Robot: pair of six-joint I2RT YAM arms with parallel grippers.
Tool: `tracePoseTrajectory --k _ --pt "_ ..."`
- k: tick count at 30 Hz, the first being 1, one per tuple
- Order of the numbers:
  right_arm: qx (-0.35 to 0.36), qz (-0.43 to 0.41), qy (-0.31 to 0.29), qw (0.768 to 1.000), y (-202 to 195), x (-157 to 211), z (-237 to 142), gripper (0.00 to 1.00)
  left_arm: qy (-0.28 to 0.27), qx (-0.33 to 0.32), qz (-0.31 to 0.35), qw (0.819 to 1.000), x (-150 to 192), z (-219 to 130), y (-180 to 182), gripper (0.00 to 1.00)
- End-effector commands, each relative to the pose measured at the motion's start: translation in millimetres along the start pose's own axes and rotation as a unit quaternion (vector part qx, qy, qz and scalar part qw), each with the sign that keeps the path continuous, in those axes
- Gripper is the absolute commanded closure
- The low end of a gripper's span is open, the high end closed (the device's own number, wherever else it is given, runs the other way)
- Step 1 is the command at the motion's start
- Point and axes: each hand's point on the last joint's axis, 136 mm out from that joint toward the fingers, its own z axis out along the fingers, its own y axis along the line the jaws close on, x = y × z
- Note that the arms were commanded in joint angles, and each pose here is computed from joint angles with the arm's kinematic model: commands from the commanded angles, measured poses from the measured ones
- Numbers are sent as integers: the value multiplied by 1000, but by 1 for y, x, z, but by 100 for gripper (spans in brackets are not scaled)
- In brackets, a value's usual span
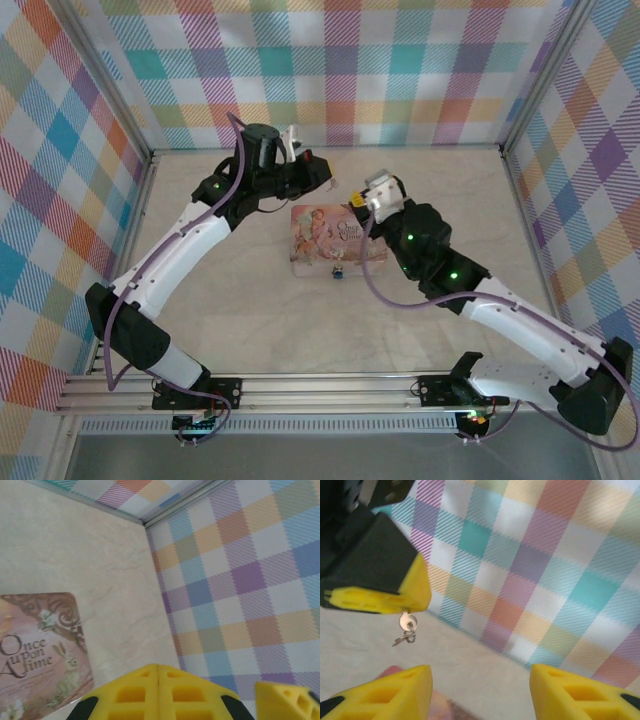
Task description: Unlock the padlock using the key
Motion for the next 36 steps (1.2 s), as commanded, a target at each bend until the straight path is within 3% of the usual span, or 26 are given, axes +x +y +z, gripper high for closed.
tracePoseTrajectory --k 1,8,12,18,24,31,36 --pt "-78 158 73 982 11 30 -12 46 -16 21 50 998 0 -14 -4 100" --pt "-215 353 91 906 33 39 -19 47 3 90 75 993 27 -14 -5 100" --pt "-291 407 62 864 49 32 -21 49 2 117 82 990 38 -18 -4 100" --pt "-344 475 19 810 58 27 -17 47 -12 145 82 986 47 -25 -6 100" --pt "-359 512 -15 780 56 22 -13 44 -16 155 85 984 56 -28 -9 100" --pt "-372 525 -19 765 58 15 -8 46 -16 172 89 981 64 -29 -19 100" --pt "-382 529 -19 758 59 9 -6 56 -17 178 91 980 68 -28 -25 100"
